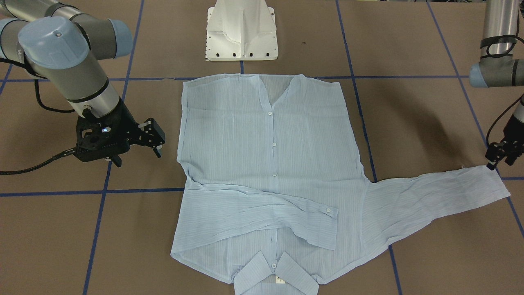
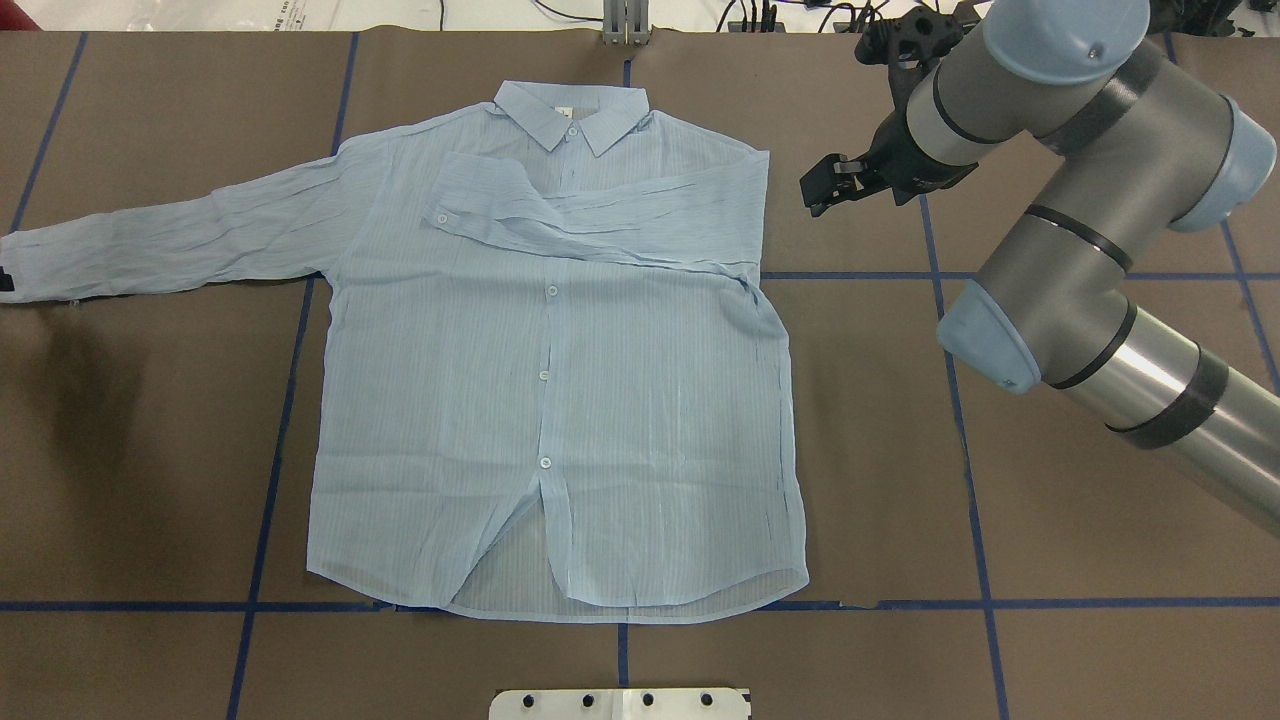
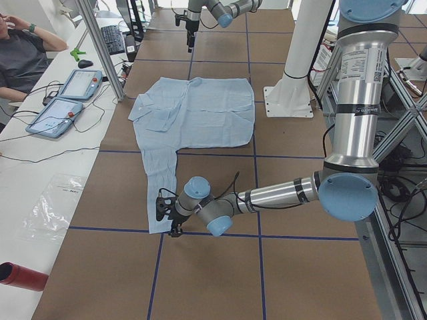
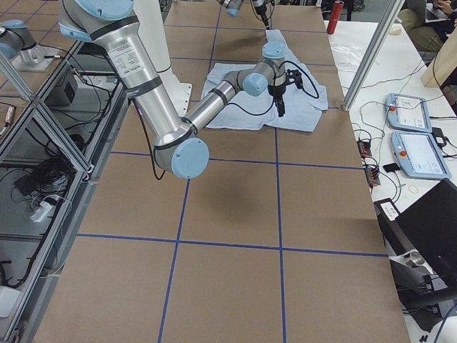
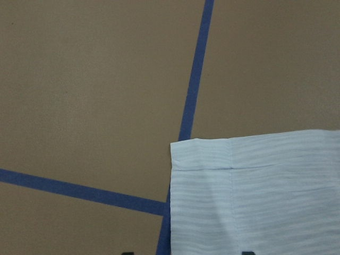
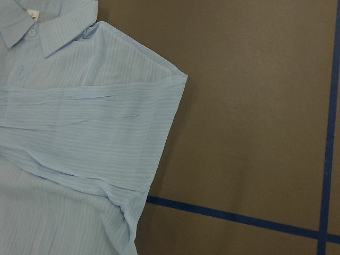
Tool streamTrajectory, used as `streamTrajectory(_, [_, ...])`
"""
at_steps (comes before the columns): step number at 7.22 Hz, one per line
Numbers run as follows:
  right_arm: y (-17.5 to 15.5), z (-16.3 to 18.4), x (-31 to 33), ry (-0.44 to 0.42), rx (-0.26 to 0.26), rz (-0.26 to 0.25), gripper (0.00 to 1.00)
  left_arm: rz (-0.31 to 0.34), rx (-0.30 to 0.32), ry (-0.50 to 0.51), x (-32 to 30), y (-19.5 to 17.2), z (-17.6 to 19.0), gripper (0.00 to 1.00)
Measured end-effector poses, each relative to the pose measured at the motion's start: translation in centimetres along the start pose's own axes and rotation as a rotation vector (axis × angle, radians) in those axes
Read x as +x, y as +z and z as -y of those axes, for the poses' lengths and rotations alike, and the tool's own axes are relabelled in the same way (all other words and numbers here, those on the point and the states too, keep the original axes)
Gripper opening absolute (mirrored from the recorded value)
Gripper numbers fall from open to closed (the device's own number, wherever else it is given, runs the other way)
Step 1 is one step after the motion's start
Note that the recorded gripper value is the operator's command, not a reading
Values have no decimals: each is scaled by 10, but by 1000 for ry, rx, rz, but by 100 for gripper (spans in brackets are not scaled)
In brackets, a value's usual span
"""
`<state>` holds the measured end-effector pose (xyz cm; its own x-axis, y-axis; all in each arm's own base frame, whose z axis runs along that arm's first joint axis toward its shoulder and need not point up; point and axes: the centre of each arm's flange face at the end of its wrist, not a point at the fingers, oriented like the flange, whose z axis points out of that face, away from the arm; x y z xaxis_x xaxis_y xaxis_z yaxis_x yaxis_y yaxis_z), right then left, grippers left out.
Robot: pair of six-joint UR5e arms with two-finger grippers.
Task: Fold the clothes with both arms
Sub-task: 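Open the right gripper and withdraw it away from the shirt, then reach the left gripper to the other sleeve cuff and grasp it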
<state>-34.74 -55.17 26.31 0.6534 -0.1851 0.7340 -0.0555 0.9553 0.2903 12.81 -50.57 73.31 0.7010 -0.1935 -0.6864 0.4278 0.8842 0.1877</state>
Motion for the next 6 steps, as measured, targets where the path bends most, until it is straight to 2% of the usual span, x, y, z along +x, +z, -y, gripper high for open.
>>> streamTrajectory(1, [0, 0, 0, 0, 1, 0, 100, 1, -7, 5, 2, 4, -2, 68])
streamTrajectory(2, [0, 0, 0, 0, 2, 0, 100, 1, -13, 10, 6, 7, -4, 58])
streamTrajectory(5, [-6, -2, -1, -3, 8, 5, 100, -4, -23, 27, 12, 12, -7, 0])
streamTrajectory(6, [-8, -3, -2, -3, 10, 8, 100, -6, -24, 31, 13, 11, -8, 0])
